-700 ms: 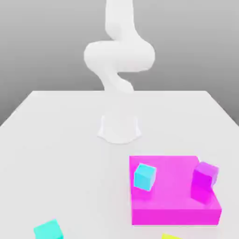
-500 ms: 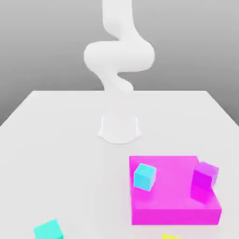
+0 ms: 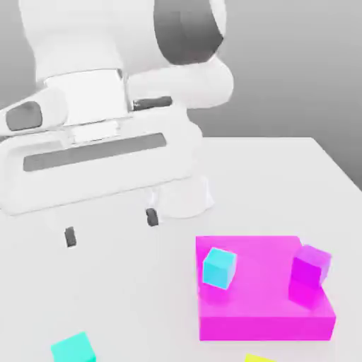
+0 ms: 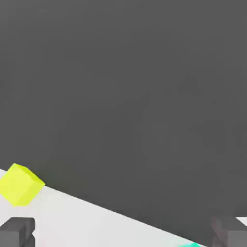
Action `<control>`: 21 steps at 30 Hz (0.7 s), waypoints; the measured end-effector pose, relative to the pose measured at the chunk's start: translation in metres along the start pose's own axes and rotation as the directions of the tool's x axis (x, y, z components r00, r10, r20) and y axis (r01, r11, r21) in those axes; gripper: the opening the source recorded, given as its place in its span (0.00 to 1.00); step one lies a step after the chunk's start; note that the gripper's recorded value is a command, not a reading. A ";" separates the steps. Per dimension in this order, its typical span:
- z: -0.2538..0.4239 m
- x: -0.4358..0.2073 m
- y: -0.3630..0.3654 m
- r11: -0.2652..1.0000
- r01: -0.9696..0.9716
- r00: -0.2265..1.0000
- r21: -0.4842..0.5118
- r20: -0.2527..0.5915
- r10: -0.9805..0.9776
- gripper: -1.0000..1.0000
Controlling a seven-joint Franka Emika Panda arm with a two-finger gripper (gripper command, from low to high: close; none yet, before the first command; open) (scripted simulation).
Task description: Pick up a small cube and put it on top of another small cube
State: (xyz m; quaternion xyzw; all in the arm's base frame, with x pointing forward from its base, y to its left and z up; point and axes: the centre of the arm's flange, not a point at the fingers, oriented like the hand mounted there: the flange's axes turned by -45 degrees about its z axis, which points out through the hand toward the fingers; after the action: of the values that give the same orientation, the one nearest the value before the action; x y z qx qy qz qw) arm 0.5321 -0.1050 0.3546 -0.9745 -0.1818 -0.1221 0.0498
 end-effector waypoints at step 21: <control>0.199 -0.093 0.060 0.985 0.173 0.951 -0.006 0.262 -0.165 0.00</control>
State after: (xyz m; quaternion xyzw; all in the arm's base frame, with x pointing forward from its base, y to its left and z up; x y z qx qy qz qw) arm 0.5135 -0.1641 0.1353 -0.9635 -0.2676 0.0004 0.0007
